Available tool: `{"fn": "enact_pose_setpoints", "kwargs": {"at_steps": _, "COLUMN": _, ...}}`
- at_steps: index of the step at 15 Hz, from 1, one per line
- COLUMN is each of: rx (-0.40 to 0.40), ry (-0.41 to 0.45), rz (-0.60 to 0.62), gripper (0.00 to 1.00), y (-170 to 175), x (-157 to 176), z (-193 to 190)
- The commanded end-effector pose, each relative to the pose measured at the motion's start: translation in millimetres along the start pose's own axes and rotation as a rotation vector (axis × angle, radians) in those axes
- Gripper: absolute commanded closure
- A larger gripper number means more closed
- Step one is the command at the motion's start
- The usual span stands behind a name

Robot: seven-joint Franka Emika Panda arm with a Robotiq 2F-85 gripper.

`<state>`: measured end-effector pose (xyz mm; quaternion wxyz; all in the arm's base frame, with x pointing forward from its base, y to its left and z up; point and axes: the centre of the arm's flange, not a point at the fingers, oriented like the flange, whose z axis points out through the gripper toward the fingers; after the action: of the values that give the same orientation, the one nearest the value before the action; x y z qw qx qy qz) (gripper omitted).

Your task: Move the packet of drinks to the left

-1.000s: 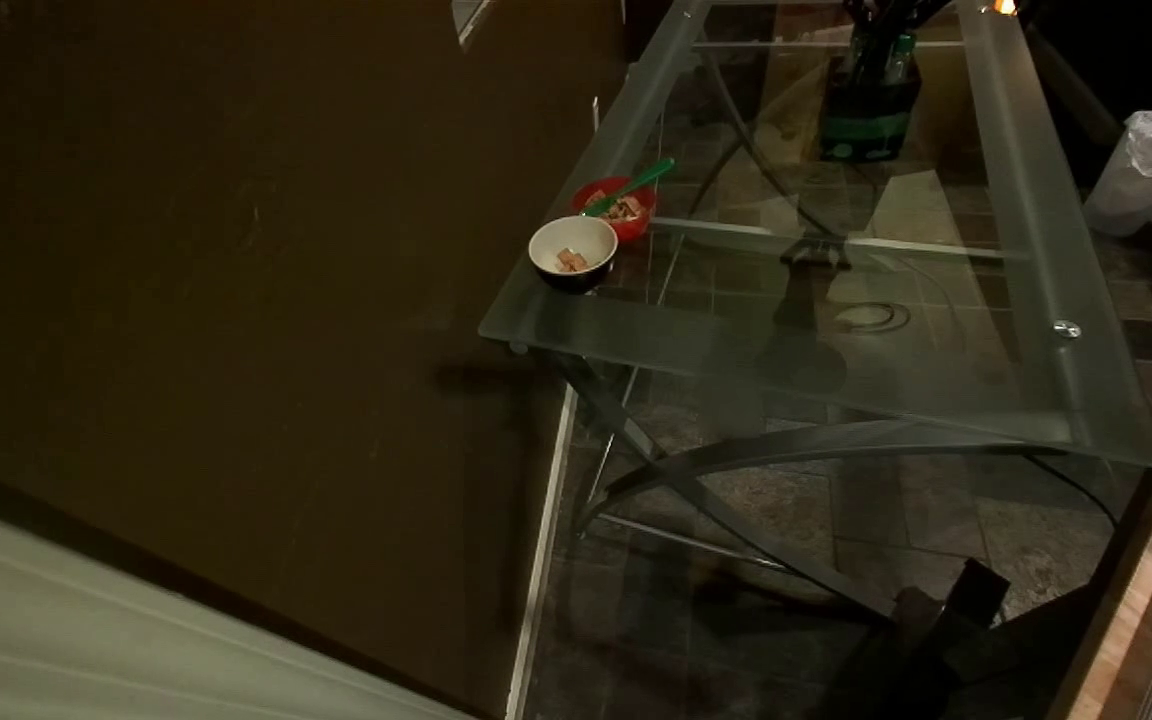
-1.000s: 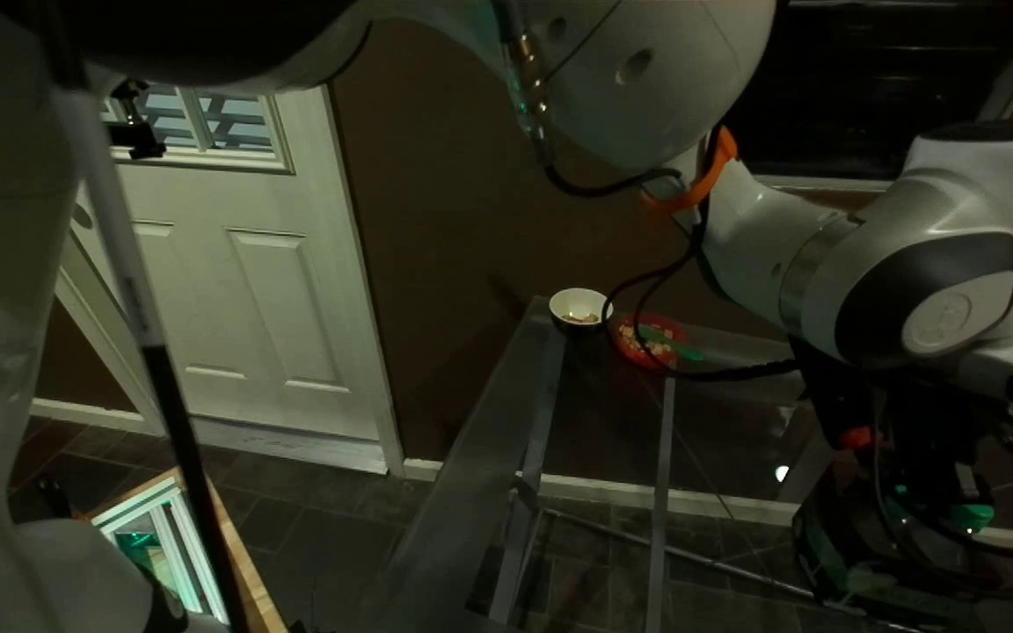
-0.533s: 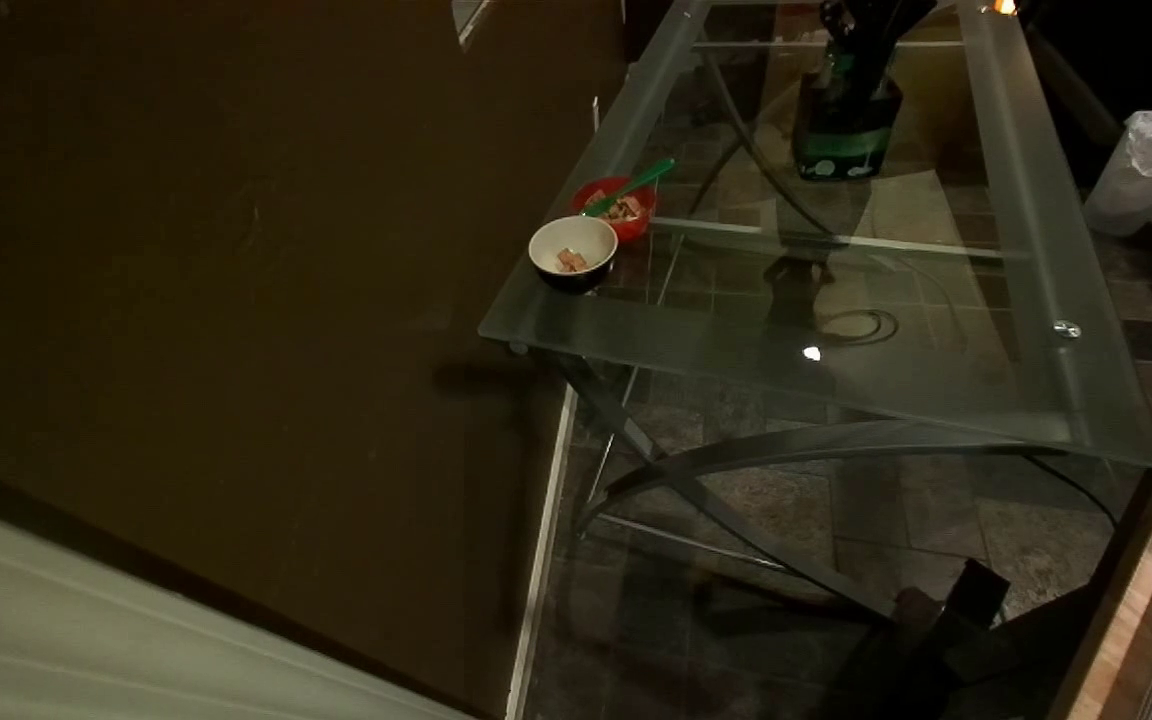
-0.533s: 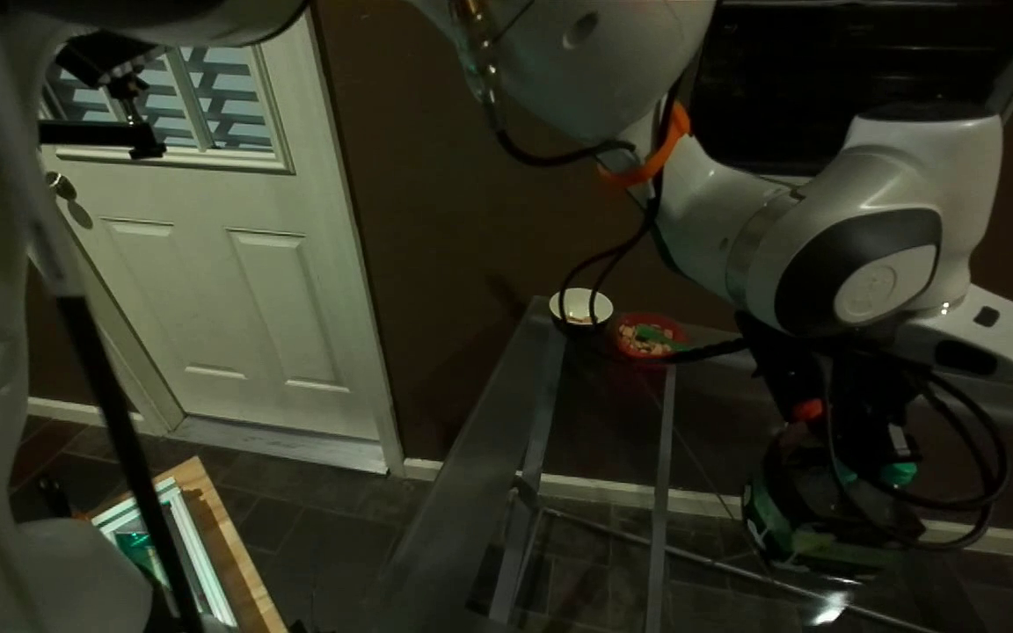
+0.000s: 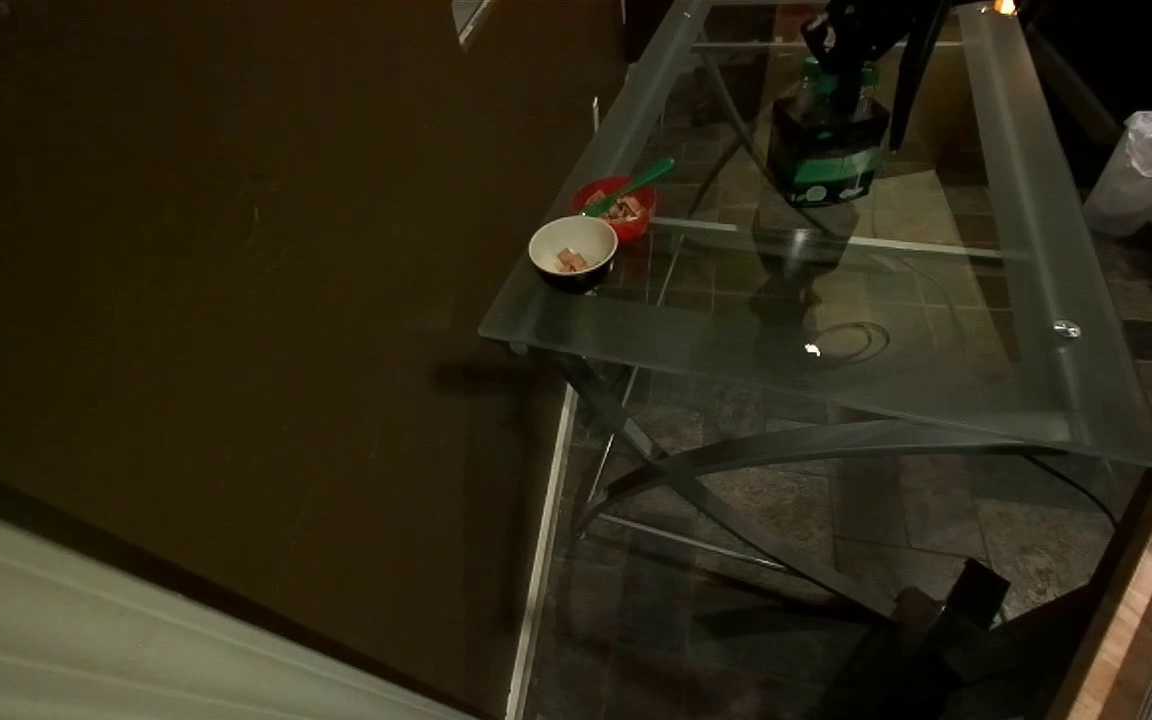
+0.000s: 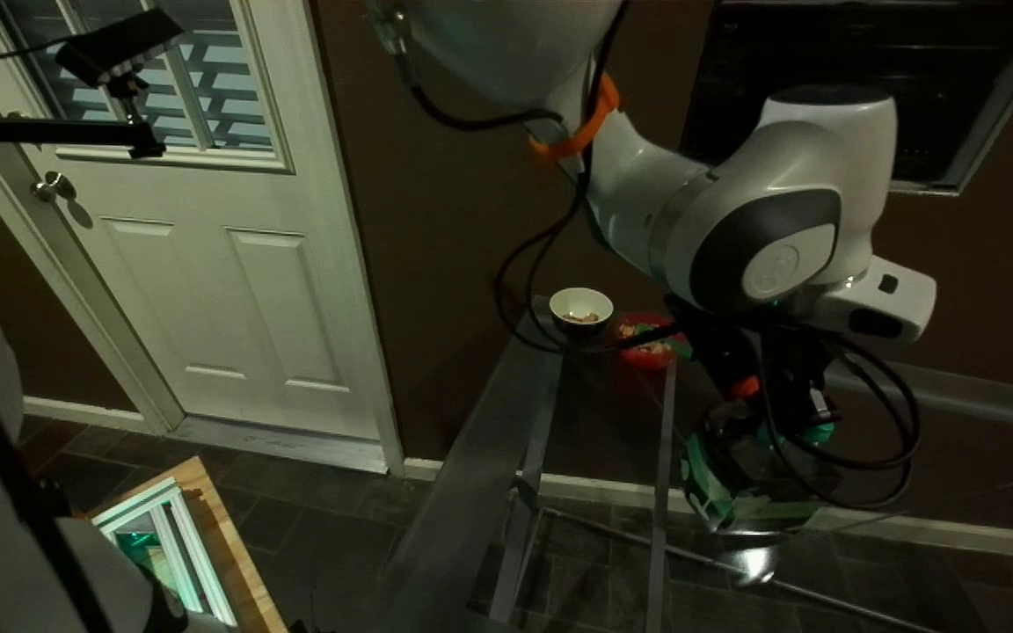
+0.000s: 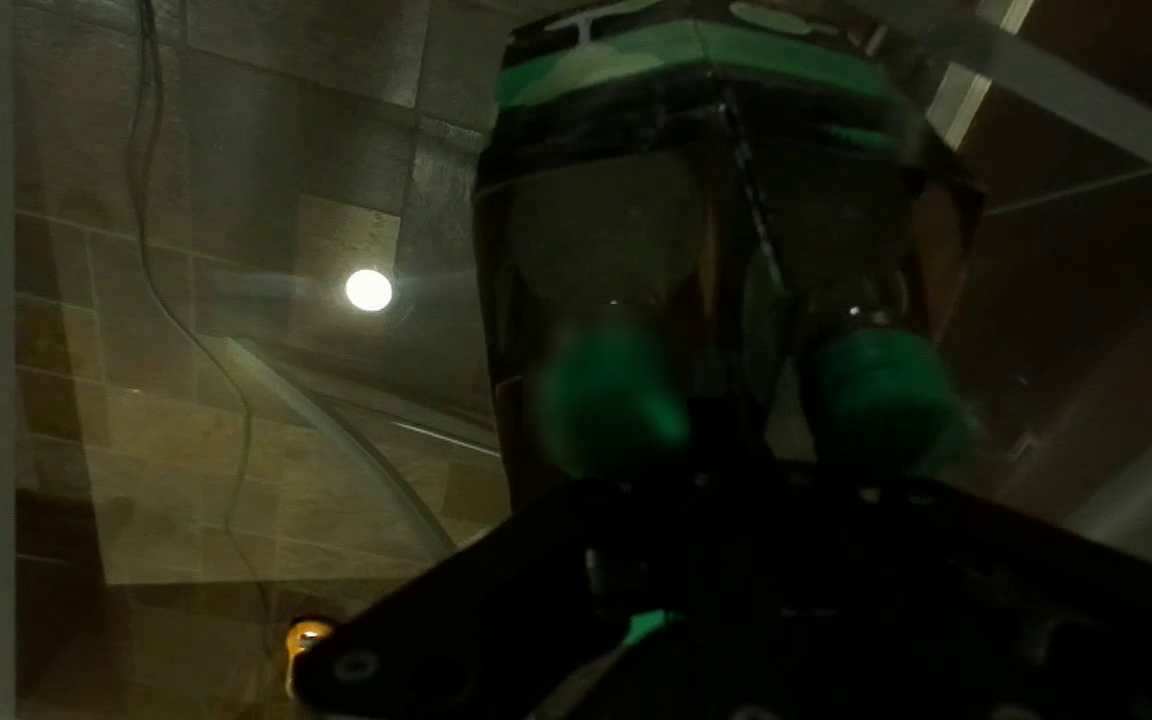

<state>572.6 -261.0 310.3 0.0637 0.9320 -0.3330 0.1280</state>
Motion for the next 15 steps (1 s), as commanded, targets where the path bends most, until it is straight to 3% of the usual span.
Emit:
{"fn": "enact_pose_setpoints", "kwargs": {"at_steps": 1, "rx": 0.060, "ry": 0.061, "rz": -0.083, "gripper": 0.99, "y": -5.2, "x": -24.2, "z": -33.5}}
{"fn": "enact_pose_setpoints", "kwargs": {"at_steps": 15, "rx": 0.155, "ry": 0.122, "rz": -0.461, "gripper": 0.99, "y": -44.8, "x": -79.6, "z": -48.9}}
